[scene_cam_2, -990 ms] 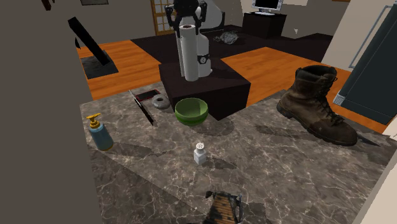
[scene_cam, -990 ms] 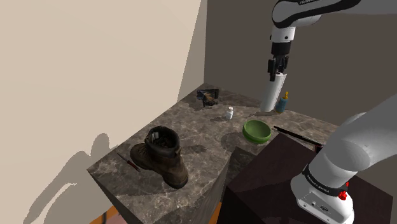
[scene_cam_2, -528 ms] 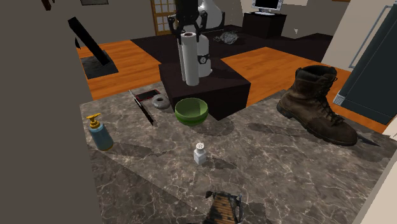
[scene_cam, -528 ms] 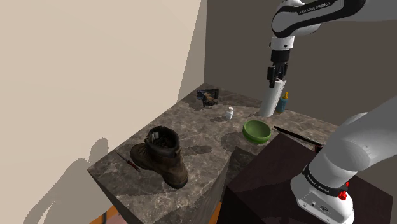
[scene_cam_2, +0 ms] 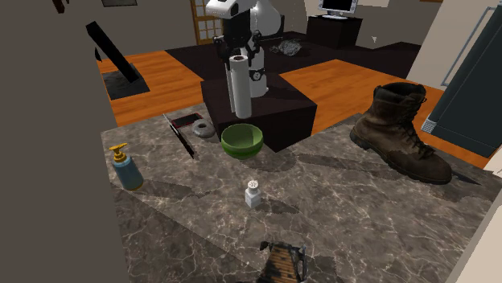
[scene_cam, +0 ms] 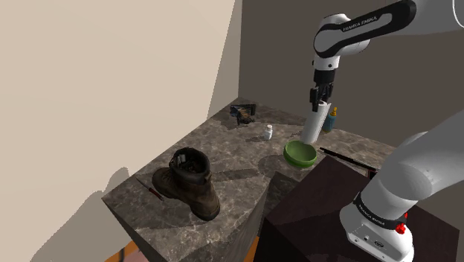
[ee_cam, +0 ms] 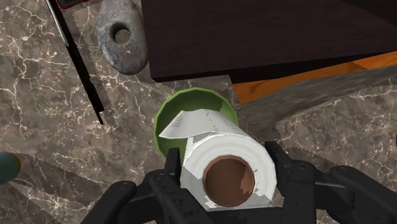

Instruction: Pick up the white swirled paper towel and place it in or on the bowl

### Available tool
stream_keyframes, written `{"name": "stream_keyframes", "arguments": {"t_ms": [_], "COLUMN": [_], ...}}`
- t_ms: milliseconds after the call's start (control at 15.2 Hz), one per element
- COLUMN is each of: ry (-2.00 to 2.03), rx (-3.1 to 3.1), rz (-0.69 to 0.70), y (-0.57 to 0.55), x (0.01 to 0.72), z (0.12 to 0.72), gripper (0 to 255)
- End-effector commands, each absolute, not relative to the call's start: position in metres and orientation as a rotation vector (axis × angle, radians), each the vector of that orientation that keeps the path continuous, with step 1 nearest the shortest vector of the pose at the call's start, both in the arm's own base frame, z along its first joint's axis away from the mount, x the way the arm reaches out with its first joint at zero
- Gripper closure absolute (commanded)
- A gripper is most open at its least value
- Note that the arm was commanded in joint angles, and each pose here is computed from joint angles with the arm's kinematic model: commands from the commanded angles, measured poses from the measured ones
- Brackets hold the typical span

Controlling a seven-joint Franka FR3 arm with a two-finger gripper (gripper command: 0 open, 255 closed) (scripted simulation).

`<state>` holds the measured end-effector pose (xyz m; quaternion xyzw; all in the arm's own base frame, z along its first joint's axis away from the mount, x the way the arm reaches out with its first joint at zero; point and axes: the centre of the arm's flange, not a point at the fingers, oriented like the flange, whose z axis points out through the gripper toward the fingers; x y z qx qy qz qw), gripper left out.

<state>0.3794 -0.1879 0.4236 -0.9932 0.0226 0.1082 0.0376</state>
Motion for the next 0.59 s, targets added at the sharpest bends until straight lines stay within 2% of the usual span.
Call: {"name": "stream_keyframes", "arguments": {"t_ms": [0,528], "ry": [0.069,0.069], "rx": [-3.048,-3.048], "rz": [0.331,0.331], "y": [-0.188,-0.188], "x": [0.38,0.38], "z": [0.413,0.371], "gripper": [255,255]}}
